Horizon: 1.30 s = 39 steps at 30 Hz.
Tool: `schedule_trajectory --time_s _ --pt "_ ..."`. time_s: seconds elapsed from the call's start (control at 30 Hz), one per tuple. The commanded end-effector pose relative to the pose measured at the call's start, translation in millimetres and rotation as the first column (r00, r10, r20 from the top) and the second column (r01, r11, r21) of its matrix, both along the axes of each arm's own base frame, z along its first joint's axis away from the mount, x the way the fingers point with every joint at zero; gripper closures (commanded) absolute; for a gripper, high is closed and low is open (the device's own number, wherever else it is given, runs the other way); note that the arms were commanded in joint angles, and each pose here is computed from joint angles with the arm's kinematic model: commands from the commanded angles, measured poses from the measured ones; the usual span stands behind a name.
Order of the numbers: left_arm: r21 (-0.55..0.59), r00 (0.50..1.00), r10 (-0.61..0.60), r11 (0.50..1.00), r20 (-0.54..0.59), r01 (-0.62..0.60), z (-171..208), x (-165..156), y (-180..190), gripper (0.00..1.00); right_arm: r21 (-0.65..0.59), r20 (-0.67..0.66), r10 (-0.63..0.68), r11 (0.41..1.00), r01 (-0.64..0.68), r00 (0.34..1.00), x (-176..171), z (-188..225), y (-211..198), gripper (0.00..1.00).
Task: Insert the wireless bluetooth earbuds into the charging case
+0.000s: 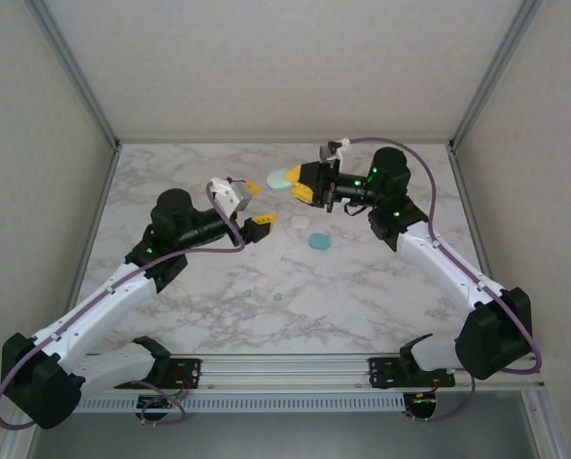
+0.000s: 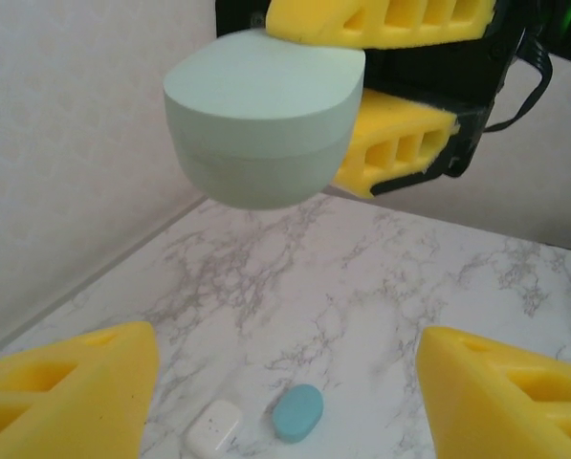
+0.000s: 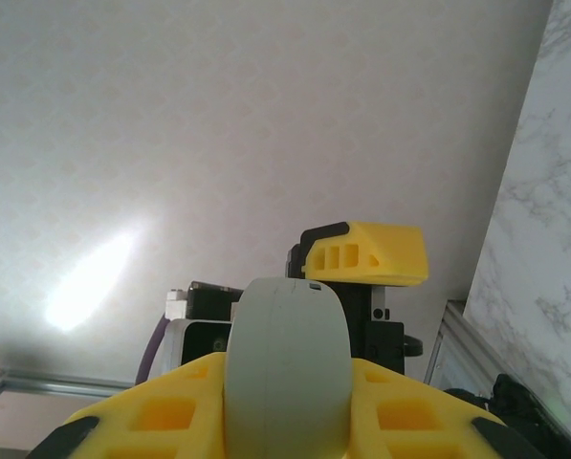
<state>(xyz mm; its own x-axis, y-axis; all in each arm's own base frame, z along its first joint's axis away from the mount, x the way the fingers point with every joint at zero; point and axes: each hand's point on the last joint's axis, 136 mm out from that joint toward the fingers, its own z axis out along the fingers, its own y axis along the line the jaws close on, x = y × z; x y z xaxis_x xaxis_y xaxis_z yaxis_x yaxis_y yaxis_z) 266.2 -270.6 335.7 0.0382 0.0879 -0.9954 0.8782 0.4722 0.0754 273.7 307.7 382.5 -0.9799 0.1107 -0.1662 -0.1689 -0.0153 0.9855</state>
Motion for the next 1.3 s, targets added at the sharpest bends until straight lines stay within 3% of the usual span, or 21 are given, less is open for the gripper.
schedule_trajectory --time_s 0.0,0.27,0.57,0.83,1.27 --pt "-0.078 0.996 -0.037 0.996 0.085 0.043 32 -8 -5 0.29 0.037 0.049 0.021 0.999 -0.023 0.999 -8 18 1 0.83" --pt "-0.105 0.990 -0.102 0.988 0.100 0.113 45 -13 -13 0.34 0.036 0.056 0.056 0.998 -0.058 0.997 -11 16 5 0.83" --pt "-0.161 0.992 -0.100 0.981 0.077 0.111 55 -5 -18 0.35 0.033 0.068 0.084 0.996 -0.087 0.994 -14 12 11 0.83" --pt "-0.158 0.992 -0.094 0.982 0.078 0.106 53 -3 -19 0.49 0.034 0.055 0.088 0.995 -0.090 0.995 -13 9 13 0.83" --pt "-0.177 0.992 -0.092 0.979 0.086 0.106 55 -3 -23 0.47 0.042 0.038 0.084 0.995 -0.085 0.996 -10 6 14 0.82"
